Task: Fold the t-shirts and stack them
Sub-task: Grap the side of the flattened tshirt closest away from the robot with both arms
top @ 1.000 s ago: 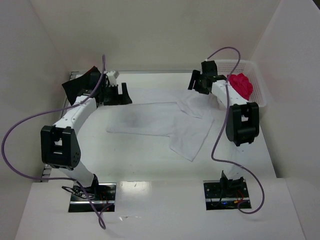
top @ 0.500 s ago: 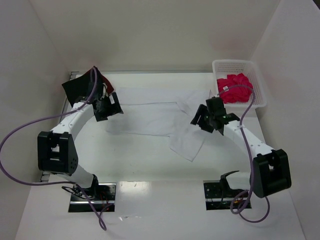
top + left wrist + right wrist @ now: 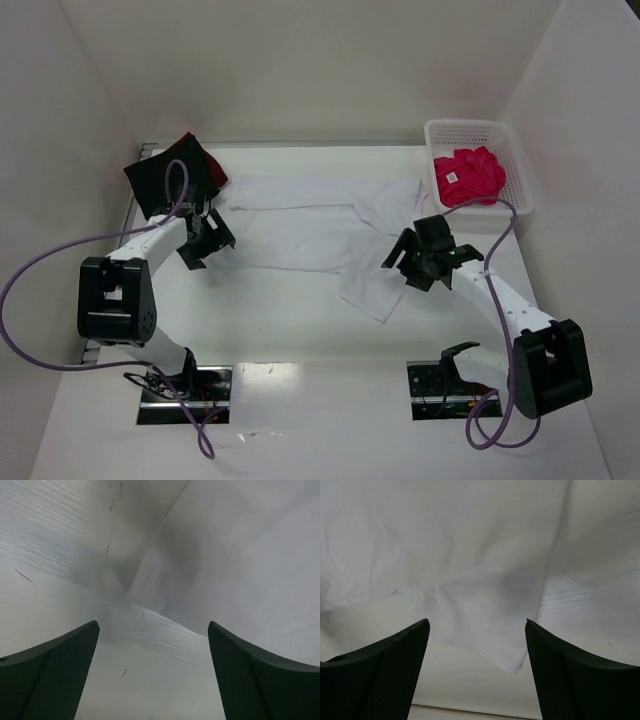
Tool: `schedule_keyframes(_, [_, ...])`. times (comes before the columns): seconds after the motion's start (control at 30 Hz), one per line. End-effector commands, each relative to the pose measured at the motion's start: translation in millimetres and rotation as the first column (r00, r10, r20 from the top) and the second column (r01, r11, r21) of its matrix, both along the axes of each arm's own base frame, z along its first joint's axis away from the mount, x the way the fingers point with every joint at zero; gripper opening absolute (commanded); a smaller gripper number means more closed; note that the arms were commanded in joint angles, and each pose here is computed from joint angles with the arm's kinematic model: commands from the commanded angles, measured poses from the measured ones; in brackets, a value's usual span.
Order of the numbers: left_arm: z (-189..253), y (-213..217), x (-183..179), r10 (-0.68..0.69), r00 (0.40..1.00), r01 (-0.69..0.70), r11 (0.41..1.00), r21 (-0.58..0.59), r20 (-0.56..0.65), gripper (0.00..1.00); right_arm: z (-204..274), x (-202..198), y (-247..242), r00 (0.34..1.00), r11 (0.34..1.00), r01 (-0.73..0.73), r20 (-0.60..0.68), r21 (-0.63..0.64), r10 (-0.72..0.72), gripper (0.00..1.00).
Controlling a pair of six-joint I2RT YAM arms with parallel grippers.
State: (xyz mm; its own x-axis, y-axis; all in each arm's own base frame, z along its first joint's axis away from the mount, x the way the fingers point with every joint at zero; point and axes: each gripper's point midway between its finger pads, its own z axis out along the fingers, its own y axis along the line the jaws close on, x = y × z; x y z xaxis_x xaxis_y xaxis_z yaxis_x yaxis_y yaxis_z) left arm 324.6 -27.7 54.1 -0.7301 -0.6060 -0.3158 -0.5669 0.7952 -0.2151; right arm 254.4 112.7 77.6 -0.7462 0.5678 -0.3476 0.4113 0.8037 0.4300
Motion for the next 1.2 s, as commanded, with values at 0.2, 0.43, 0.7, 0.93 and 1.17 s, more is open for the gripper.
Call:
schedule_keyframes(0.2, [-14.4, 14.0, 19.2, 0.047, 0.999, -0.048, 0.998, 0.038, 0.013, 0.81, -15.0, -2.5, 0.7, 0.999, 1.000, 0.019, -0.030, -0.003, -0.019, 0.83])
schedule_keyframes(0.43, [-27.4, 18.0, 22.8, 0.036, 0.999, -0.034, 0.997, 0.065, -0.024, 0.67, -36.0, -12.6, 4.9, 0.994, 0.997, -0.040, -0.108, -0.059, 0.034, 0.84])
schedule_keyframes(0.7, [-33.4, 24.7, 22.4, 0.035, 0.998, -0.031, 0.996, 0.085, -0.048, 0.43, -52.0, -23.7, 24.5, 0.983, 0.996, -0.072, -0.173, -0.060, 0.060, 0.86])
schedule_keyframes(0.93, [-35.2, 22.9, 18.2, 0.027, 0.998, -0.022, 0.997, 0.076, -0.063, 0.20, -61.7, -39.5, 18.9, 0.976, 0.996, -0.027, -0.216, -0.082, 0.009, 0.86])
schedule_keyframes(1.17, [-34.4, 23.3, 14.4, 0.015, 0.997, -0.009, 0.997, 0.081, -0.070, 0.00, -62.6, -57.0, 22.0, 0.960, 0.996, -0.024, -0.281, -0.088, -0.001, 0.83])
